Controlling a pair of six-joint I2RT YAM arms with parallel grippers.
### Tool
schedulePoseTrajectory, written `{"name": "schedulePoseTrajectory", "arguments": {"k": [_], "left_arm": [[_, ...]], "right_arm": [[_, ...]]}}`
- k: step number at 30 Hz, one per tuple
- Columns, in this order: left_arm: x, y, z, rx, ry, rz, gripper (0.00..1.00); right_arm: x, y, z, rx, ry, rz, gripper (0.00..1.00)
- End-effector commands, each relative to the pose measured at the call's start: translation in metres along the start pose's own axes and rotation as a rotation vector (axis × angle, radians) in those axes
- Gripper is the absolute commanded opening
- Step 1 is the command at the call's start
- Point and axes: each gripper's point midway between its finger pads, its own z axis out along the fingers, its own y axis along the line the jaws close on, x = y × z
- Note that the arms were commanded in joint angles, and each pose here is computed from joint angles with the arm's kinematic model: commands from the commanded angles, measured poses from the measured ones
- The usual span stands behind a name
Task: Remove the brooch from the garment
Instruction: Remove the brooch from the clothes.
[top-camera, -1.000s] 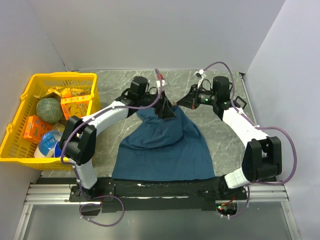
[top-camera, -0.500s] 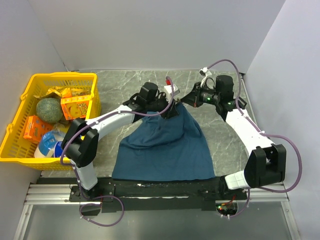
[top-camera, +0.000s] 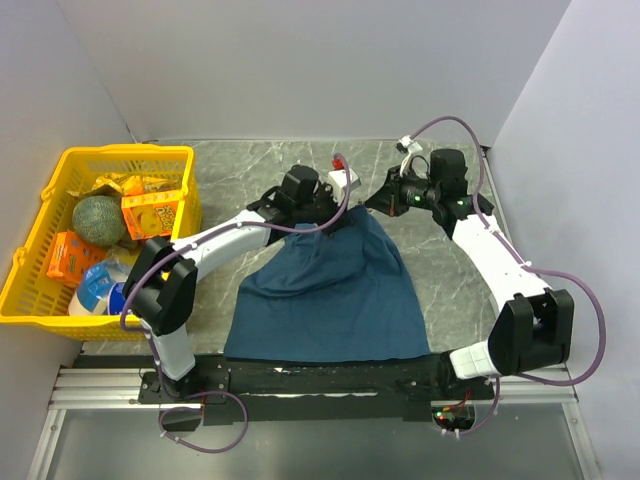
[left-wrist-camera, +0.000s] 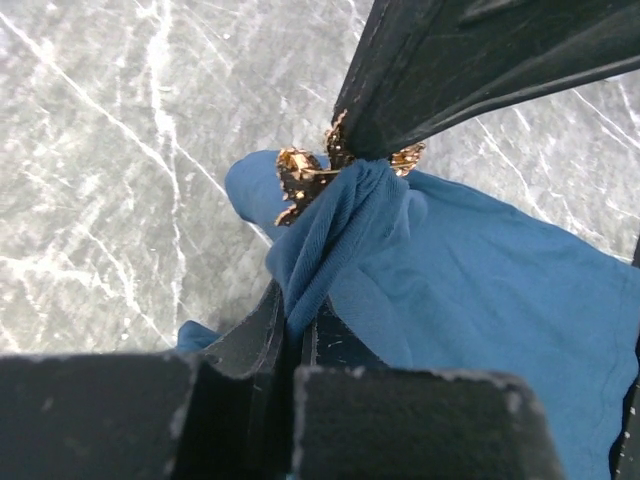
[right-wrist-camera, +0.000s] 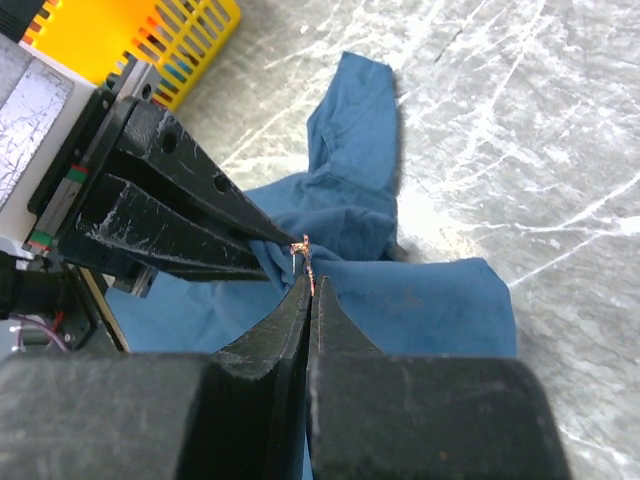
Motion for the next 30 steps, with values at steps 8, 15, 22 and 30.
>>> {"name": "schedulePoseTrajectory", "arguments": {"k": [8,15,22,30], "left_arm": [[-0.045,0.024,-0.027,-0.177,-0.077,0.083,0.01],[-0.042,0.038,-0.025,-0.242,-0.065,0.085,0.01],[-0.036,0.04,-0.024,-0.247,-0.048,0.1,0.46],[-0.039,0.032,-0.026,-0.211,-0.06,0.106,0.52]], "right_arm": [[-0.008,0.006,-0.01,-0.012,0.106,-0.117,0.0],[0.005,0.016,-0.014,-0.07,0.17,-0.101,0.0],[0.009,0.036,-0.017,-0.184,0.211,-0.044,0.0],[0.01,0.037,-0.018,-0.192,0.21,-0.056,0.0]]}}
